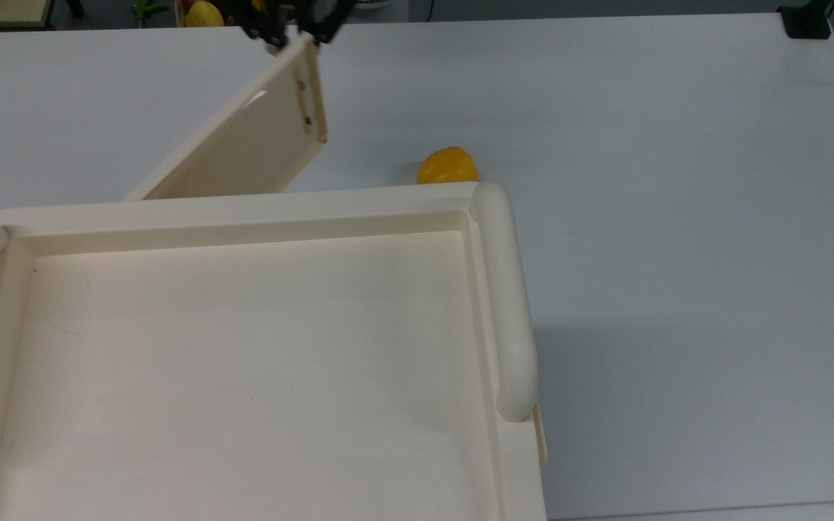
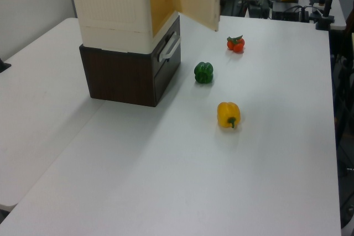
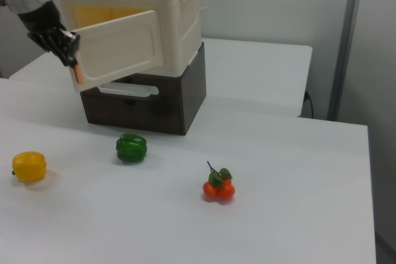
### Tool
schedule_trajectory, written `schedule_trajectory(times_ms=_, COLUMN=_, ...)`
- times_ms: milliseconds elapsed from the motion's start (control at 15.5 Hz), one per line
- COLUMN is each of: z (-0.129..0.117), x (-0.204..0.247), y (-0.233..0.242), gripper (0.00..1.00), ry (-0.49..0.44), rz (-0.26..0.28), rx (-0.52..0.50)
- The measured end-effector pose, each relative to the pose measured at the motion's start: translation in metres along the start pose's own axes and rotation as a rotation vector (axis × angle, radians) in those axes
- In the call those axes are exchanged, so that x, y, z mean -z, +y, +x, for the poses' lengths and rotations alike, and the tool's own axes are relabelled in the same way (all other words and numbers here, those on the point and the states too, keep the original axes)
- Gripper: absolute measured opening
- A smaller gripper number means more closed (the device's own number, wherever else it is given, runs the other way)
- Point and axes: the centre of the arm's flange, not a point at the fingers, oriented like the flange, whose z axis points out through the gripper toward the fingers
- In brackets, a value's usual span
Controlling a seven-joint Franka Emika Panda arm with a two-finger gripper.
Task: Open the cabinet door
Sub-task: 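Pull the gripped handle outward, swinging the cream door open on its hinge, then push the door further open past its hinge side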
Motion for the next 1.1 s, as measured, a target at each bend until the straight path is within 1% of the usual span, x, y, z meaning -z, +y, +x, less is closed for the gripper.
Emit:
schedule_trajectory(times_ms=129, z=-0.012, x=0.002, y=0.028, gripper=0.40, ry=-0.083, rz=-0.018, rx=-0.021)
schedule_trajectory(times_ms=323, z=-0.033, x=0.014, y=0.057, gripper=0.68, ry=-0.197, rz=-0.026, rx=0.012)
schedule_trajectory(times_ms=517, z=-0.049, x=0.029, y=0.070, gripper=0.99, ry=-0.258, rz=-0.024, rx=0.017)
schedule_trajectory(times_ms=581, z=-0.052, x=0.033, y=0.069, gripper=1.00, ry=-0.262, rz=-0.022, rx=0.019)
schedule_trajectory(times_ms=646, z=-0.052, x=0.035, y=0.065, gripper=1.00, ry=-0.260, rz=-0.007, rx=0.022)
schedule_trajectory(times_ms=711, z=-0.052, x=0.035, y=0.057, gripper=1.00, ry=-0.257, rz=0.028, rx=0.023)
schedule_trajectory(times_ms=840, z=-0.050, x=0.034, y=0.040, gripper=1.00, ry=-0.252, rz=0.116, rx=0.022)
schedule_trajectory(times_ms=904, z=-0.050, x=0.034, y=0.032, gripper=1.00, ry=-0.251, rz=0.142, rx=0.029)
schedule_trajectory(times_ms=969, z=-0.050, x=0.033, y=0.023, gripper=1.00, ry=-0.252, rz=0.155, rx=0.045)
schedule_trajectory(times_ms=1098, z=-0.049, x=0.026, y=0.001, gripper=1.00, ry=-0.267, rz=0.165, rx=0.083)
